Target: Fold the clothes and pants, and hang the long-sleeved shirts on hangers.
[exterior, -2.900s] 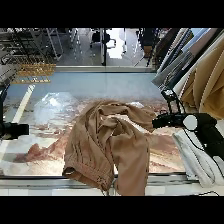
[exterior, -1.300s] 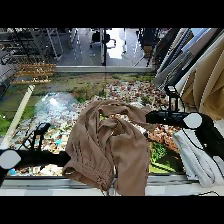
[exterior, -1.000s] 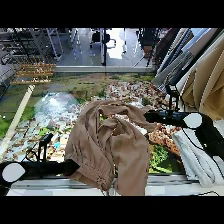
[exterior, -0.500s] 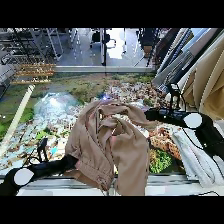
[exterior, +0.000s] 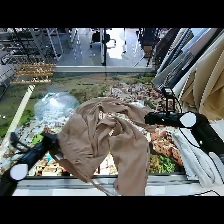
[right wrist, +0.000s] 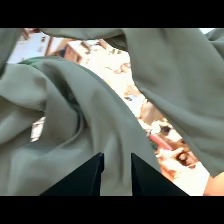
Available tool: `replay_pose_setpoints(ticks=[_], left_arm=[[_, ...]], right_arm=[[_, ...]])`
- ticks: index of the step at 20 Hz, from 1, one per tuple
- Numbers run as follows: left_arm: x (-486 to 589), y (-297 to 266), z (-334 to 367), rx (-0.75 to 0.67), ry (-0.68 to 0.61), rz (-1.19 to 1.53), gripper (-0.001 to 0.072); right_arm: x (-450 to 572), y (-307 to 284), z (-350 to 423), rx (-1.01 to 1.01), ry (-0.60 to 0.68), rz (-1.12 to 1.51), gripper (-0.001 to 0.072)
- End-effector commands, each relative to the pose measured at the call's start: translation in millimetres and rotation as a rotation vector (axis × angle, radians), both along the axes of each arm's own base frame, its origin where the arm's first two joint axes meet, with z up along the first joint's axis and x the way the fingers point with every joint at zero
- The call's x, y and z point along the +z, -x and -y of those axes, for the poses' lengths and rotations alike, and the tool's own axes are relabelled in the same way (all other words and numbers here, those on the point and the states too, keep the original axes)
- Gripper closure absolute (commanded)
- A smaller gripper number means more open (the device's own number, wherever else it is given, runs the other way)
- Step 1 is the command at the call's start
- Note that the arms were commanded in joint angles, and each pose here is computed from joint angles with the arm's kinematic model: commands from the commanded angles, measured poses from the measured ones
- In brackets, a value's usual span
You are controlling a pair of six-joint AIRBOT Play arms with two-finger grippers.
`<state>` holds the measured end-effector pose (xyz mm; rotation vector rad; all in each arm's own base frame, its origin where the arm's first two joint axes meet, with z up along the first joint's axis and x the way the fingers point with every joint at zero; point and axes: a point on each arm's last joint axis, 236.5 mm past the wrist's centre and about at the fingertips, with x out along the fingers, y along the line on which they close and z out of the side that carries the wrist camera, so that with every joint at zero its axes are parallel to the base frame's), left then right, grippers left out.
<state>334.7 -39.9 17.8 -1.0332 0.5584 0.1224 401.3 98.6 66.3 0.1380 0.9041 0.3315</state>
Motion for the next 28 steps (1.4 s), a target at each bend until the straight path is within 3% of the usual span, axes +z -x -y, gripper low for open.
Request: replay_pose_setpoints(ticks=[1,4,6,8,13,14,15,18,28], left_arm=[[-4,19,-66,0.074,-0.085,-0.096,0.0701],[10,30,-95,0.008,-0.125,-0.175,0.0701],[32,18,-111,-0.017,-0.125,-0.155,0.0702],[41,-1,-127,-0.047,-0.128,-0.168,0.0701],[7,-32,-130,-0.258,-0.042,-0.310,0.0700],[-1,-34,-130,-0.283,-0.021,-0.328,0.0700],[-8,-37,-130,-0.293,-0.007,-0.338,0.0700],[-15,-38,-131,-0.315,-0.022,-0.341,0.0700],[-11,-41,-130,-0.309,0.000,-0.319,0.0700]], right_arm=[[-8,-22,23,-0.066,0.077,0.052,0.0477],[-56,-31,35,-0.166,0.038,-0.075,0.0471],[-89,-34,48,-0.255,-0.036,-0.176,0.0408],[-107,-33,57,-0.306,-0.122,-0.247,0.0398],[-126,-3,67,-0.230,-0.270,-0.412,0.0397],[-130,1,68,-0.214,-0.268,-0.428,0.0390],[-135,2,69,-0.214,-0.268,-0.438,0.0339],[-138,-9,77,-0.243,-0.251,-0.402,0.0324],[-167,-28,82,-0.234,-0.168,-0.355,0.0334]])
